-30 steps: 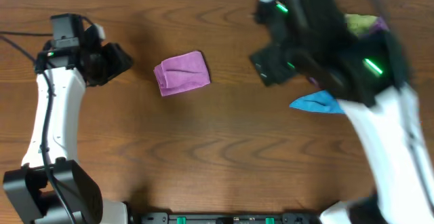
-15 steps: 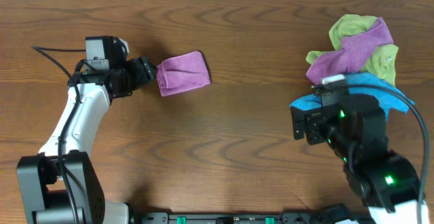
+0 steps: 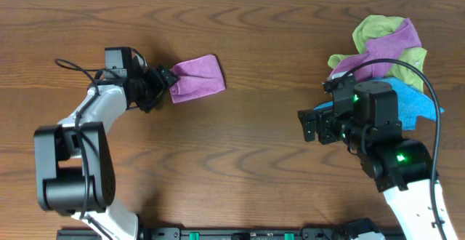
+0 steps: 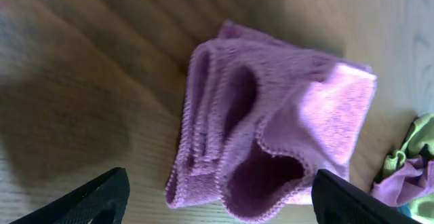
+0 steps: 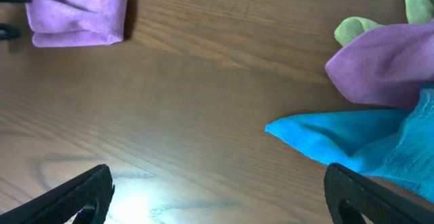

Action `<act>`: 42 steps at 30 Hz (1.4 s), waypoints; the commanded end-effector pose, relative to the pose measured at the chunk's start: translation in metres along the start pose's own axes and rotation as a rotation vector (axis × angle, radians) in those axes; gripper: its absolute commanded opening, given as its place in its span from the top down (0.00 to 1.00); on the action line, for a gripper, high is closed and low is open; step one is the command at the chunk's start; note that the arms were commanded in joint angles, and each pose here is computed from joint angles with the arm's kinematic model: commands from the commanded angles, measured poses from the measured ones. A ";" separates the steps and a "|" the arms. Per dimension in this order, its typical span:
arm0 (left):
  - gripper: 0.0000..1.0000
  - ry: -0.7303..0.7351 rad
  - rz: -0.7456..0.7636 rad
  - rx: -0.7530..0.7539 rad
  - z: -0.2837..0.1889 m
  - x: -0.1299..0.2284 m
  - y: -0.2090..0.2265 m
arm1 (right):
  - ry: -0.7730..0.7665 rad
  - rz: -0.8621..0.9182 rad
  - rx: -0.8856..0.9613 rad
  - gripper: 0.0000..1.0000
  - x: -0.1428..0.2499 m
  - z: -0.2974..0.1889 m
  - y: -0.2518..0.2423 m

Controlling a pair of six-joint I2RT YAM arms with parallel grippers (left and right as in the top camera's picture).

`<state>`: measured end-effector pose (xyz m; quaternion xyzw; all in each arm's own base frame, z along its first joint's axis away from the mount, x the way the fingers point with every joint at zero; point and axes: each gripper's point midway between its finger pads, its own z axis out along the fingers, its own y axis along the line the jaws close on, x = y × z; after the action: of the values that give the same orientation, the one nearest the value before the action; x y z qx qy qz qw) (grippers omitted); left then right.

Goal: Fold the cloth

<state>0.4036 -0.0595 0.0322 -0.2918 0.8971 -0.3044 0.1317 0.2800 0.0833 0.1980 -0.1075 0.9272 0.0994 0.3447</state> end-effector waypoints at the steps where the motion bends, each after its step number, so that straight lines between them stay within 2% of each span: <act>1: 0.10 0.020 -0.045 0.011 0.006 0.003 0.003 | -0.008 0.014 -0.010 0.01 -0.004 0.001 0.000; 8: 0.09 0.073 -0.133 0.112 0.028 0.002 -0.004 | 0.002 0.016 -0.010 0.01 -0.005 0.009 -0.001; 14: 0.06 0.104 -0.182 0.082 0.045 0.008 0.011 | 0.007 0.016 -0.009 0.01 -0.006 0.012 -0.001; 18: 0.07 0.160 -0.212 0.136 0.063 0.016 0.010 | -0.008 0.014 -0.010 0.01 -0.009 0.012 -0.001; 21: 0.17 0.196 -0.231 0.182 0.077 0.021 0.007 | -0.006 0.015 -0.010 0.01 -0.009 0.012 -0.001; 23: 0.34 0.205 -0.227 0.201 0.087 0.023 0.007 | -0.001 0.016 -0.010 0.01 -0.007 0.012 -0.001; 24: 0.36 0.207 -0.227 0.204 0.091 0.024 0.007 | 0.004 0.017 -0.010 0.01 -0.006 0.012 -0.001; 25: 0.36 0.210 -0.223 0.207 0.093 0.025 0.007 | 0.007 0.018 -0.009 0.01 -0.005 0.012 -0.001; 26: 0.30 0.211 -0.219 0.207 0.094 0.026 0.006 | 0.010 0.020 -0.009 0.01 -0.005 0.012 -0.001; 27: 0.20 0.212 -0.218 0.208 0.094 0.026 0.006 | 0.010 0.021 -0.010 0.01 -0.005 0.012 -0.001; 30: 0.16 0.221 -0.187 0.246 0.092 0.026 -0.001 | -0.006 0.019 -0.028 0.04 -0.009 0.014 0.002; 31: 0.16 0.228 -0.181 0.263 0.090 0.026 -0.004 | -0.031 0.014 -0.083 0.10 -0.018 0.019 0.011; 34: 0.15 0.232 -0.175 0.278 0.090 0.026 -0.007 | -0.066 0.033 -0.204 0.17 -0.040 0.054 0.028; 35: 0.15 0.233 -0.175 0.278 0.089 0.026 -0.007 | -0.074 0.065 -0.267 0.25 -0.049 0.077 0.037; 36: 0.15 0.237 -0.174 0.281 0.089 0.027 -0.007 | -0.078 0.090 -0.340 0.45 -0.055 0.095 0.047; 37: 0.15 0.239 -0.174 0.282 0.089 0.027 -0.008 | -0.074 0.118 -0.407 0.93 -0.060 0.111 0.058; 38: 0.15 0.238 -0.174 0.282 0.089 0.027 -0.008 | -0.063 0.149 -0.465 0.99 -0.063 0.130 0.069; 42: 0.15 0.242 -0.174 0.285 0.089 0.028 -0.008 | 0.008 0.165 -0.513 0.99 -0.074 0.191 0.093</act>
<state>0.4495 -0.1269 0.0281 -0.2511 0.8087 -0.5246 0.0877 0.4178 0.2014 0.1040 -0.1103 0.8933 0.3103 0.3060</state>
